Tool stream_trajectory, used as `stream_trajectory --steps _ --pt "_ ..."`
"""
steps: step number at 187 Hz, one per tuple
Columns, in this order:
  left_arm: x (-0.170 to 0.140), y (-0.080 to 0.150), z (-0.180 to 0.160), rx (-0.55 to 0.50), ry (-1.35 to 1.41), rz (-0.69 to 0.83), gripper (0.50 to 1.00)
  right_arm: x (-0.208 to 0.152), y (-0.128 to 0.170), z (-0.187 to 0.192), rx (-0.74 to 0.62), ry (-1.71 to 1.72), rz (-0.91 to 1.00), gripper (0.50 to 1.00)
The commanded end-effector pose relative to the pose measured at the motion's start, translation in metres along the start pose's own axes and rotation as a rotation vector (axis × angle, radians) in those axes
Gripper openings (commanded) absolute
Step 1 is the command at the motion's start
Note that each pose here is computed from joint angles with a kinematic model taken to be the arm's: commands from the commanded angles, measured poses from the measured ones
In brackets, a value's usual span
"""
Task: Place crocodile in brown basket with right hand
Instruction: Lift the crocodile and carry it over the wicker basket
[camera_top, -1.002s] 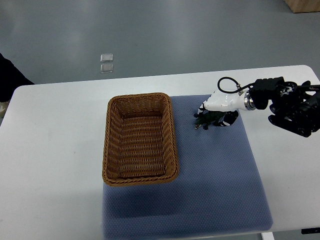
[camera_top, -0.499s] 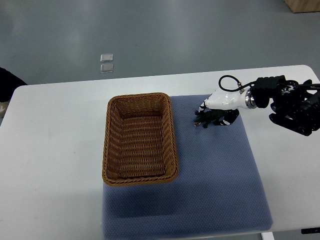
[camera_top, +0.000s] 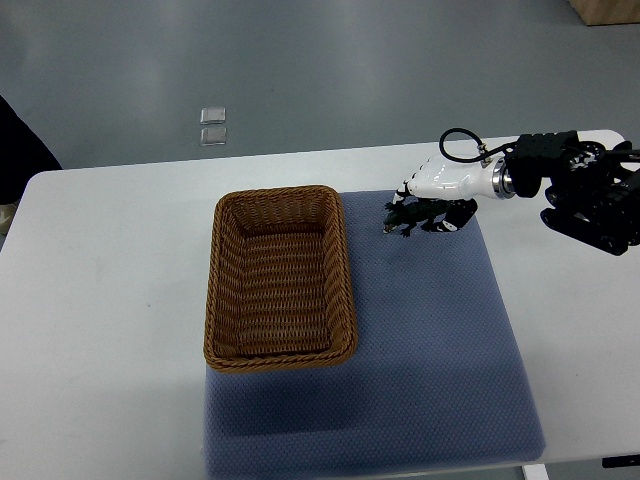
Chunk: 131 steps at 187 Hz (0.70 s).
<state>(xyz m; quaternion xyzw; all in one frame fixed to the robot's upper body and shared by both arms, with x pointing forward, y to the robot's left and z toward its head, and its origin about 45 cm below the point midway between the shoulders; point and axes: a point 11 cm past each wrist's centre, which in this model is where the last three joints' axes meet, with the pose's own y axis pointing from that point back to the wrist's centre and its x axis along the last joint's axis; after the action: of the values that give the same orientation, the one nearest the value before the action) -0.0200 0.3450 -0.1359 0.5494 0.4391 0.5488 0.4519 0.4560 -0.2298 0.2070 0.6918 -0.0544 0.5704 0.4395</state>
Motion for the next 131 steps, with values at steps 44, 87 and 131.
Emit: stream_trajectory --steps 44,87,131 --pt "0.000 0.000 0.000 0.000 0.000 0.000 1.000 0.052 -0.004 -0.019 0.091 0.030 0.148 0.500" --pt "0.000 0.000 0.000 0.000 0.000 0.000 1.000 0.090 -0.007 -0.055 0.235 0.100 0.234 0.500" --pt "0.000 0.000 0.000 0.000 0.000 0.000 1.000 0.107 -0.026 -0.099 0.354 0.132 0.270 0.500"
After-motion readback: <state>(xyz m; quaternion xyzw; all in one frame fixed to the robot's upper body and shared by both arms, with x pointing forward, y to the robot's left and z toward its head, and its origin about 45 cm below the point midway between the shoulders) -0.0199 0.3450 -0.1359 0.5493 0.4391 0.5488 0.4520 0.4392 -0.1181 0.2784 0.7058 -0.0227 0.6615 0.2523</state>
